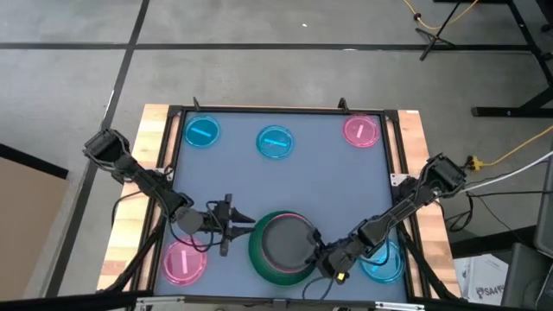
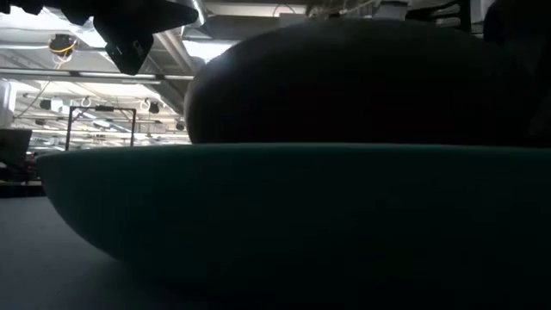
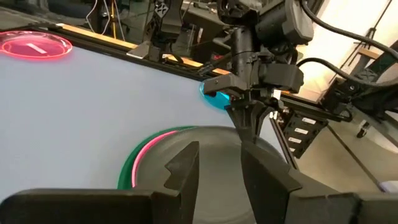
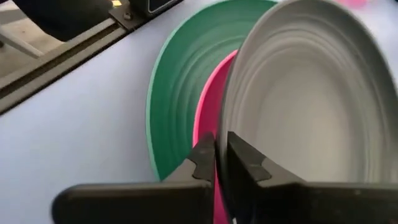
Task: Stack plastic plates
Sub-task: Stack the black plate on top of the pink plate
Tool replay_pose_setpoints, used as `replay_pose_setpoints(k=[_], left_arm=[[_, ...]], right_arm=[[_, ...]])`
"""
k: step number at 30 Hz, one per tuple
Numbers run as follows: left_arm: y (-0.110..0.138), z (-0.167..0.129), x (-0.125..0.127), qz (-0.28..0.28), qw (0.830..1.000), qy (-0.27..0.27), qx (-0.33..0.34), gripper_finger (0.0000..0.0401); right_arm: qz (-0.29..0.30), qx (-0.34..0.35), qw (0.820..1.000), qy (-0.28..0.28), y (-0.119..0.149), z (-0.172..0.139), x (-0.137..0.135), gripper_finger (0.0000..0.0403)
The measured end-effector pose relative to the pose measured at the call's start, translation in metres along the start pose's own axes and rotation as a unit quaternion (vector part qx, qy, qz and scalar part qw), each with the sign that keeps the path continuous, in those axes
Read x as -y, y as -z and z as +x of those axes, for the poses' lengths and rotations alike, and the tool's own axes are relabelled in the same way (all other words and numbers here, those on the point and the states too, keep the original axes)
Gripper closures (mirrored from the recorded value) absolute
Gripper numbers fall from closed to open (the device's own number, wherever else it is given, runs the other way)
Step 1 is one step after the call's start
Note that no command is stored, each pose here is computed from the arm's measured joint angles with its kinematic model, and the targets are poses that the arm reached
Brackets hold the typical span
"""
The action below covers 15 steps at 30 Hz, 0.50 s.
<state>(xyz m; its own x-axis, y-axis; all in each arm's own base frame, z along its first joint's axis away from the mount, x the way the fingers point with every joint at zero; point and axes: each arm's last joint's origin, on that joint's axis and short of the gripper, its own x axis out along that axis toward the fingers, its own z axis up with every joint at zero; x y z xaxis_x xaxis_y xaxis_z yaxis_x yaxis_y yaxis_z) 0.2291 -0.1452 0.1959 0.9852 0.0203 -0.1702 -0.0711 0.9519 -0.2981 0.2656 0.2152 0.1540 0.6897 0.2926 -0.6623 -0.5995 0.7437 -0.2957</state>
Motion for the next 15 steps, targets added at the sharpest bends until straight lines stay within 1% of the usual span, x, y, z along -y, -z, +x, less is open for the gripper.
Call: replay_pose_setpoints(k=[5,9,12,15], left_arm=[[0.000,0.000,0.000,0.001,1.000,0.007,-0.004,0.0289],[0.001,0.000,0.000,0.016,1.000,0.009,-0.010,0.0289],[0.001,0.001,-0.001,0.018,1.000,0.006,-0.011,0.0289],[-0.001,0.005,-0.007,0.015,1.000,-0.006,-0.007,0.0289]], right_arm=[[0.050,0.001,0.999,0.004,0.000,0.000,0.002,0.0338],[0.061,0.003,0.998,0.003,-0.001,-0.002,0.003,0.0298],[0.064,0.020,0.998,0.007,-0.014,-0.014,0.009,0.0277],[0.061,0.034,0.997,0.012,-0.025,-0.031,0.015,0.0269]])
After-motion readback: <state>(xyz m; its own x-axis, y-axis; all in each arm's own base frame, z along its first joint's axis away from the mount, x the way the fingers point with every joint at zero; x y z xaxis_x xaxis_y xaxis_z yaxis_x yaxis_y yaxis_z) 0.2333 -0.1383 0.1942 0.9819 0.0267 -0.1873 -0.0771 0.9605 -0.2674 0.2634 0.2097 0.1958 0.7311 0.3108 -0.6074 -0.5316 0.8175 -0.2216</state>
